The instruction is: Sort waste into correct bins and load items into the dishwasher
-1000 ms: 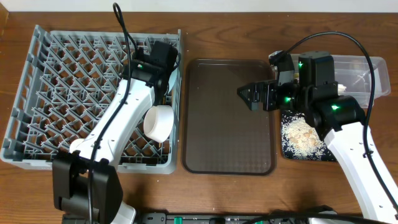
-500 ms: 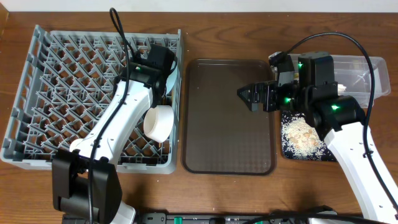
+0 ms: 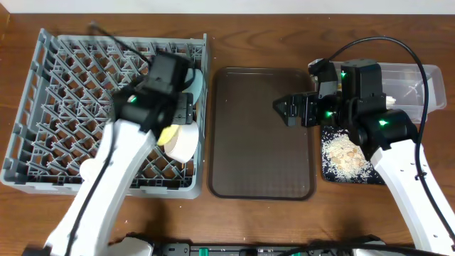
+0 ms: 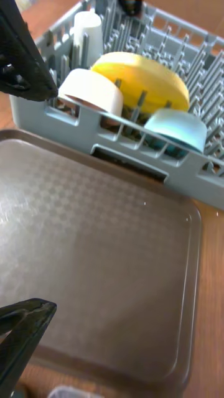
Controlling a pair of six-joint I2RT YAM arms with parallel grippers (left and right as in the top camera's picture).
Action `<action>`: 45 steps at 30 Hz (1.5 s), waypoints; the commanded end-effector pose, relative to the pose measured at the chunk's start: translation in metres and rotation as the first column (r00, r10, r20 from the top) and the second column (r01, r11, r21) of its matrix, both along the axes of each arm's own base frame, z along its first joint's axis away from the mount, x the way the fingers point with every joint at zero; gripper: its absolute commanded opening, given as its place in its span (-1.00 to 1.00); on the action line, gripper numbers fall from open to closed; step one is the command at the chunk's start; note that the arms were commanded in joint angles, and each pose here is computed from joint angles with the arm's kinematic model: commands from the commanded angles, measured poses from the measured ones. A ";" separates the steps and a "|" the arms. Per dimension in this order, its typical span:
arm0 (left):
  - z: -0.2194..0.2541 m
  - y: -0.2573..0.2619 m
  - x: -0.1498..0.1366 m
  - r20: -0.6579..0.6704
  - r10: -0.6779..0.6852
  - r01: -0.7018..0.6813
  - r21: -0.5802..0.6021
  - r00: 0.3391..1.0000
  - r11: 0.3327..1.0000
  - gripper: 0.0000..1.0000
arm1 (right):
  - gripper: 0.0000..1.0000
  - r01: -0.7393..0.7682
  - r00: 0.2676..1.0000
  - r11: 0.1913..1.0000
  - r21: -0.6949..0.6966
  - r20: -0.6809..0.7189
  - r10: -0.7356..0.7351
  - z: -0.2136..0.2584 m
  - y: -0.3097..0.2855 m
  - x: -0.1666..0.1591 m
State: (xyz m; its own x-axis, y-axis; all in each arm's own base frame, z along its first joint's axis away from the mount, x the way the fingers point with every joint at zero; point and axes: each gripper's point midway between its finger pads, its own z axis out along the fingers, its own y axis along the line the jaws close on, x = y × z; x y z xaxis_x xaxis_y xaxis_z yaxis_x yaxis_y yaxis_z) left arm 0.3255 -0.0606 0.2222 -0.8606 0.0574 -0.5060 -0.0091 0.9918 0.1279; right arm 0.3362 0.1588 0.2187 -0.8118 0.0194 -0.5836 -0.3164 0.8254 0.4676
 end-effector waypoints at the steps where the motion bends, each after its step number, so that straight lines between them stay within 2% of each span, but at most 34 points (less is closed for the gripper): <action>1: 0.035 -0.021 -0.015 0.081 -0.055 0.068 -0.165 0.995 0.984 0.78 | 0.99 0.030 0.997 0.999 -0.037 0.069 -0.027 0.014 -0.010 0.002; 11: 0.125 -0.007 -0.077 0.386 -0.050 0.160 -0.259 0.921 0.952 0.79 | 0.98 -0.002 0.939 0.999 -0.036 0.345 0.015 0.094 -0.021 -0.039; 14: 0.139 -0.002 -0.094 0.437 -0.042 0.175 -0.269 0.898 0.947 0.79 | 0.99 0.000 0.912 1.000 -0.019 0.410 0.008 0.115 -0.025 -0.053; 18: 0.151 0.003 -0.108 0.487 -0.034 0.190 -0.275 0.873 0.942 0.79 | 0.99 0.014 0.904 1.000 0.019 0.427 -0.021 0.127 -0.027 -0.065; 23: 0.151 0.006 -0.117 0.488 -0.033 0.190 -0.276 0.872 0.942 0.79 | 0.98 0.018 0.930 0.997 0.068 0.365 -0.042 0.123 -0.025 -0.075; 28: 0.145 0.007 -0.120 0.462 -0.038 0.182 -0.272 0.886 0.945 0.79 | 0.99 0.023 0.956 0.999 0.046 0.291 -0.035 0.106 -0.027 -0.083; 31: 0.144 0.007 -0.120 0.459 -0.038 0.181 -0.271 0.888 0.945 0.79 | 0.99 0.028 0.961 0.998 -0.048 0.276 -0.014 0.091 -0.037 -0.087; 35: 0.144 0.007 -0.120 0.459 -0.038 0.181 -0.271 0.888 0.945 0.79 | 0.99 0.023 0.937 0.990 -0.137 0.350 0.027 0.095 -0.048 -0.091; 38: 0.144 0.007 -0.120 0.459 -0.038 0.181 -0.271 0.888 0.945 0.79 | 0.98 0.102 0.910 0.973 -0.208 0.413 -0.007 0.102 -0.066 -0.091; 41: 0.144 0.007 -0.120 0.459 -0.038 0.181 -0.271 0.888 0.945 0.79 | 0.99 0.255 0.877 0.932 -0.259 0.467 -0.110 0.104 -0.096 -0.088; 45: 0.144 0.007 -0.120 0.459 -0.038 0.181 -0.271 0.888 0.945 0.80 | 0.99 0.402 0.807 0.883 -0.244 0.549 -0.216 0.094 -0.126 -0.085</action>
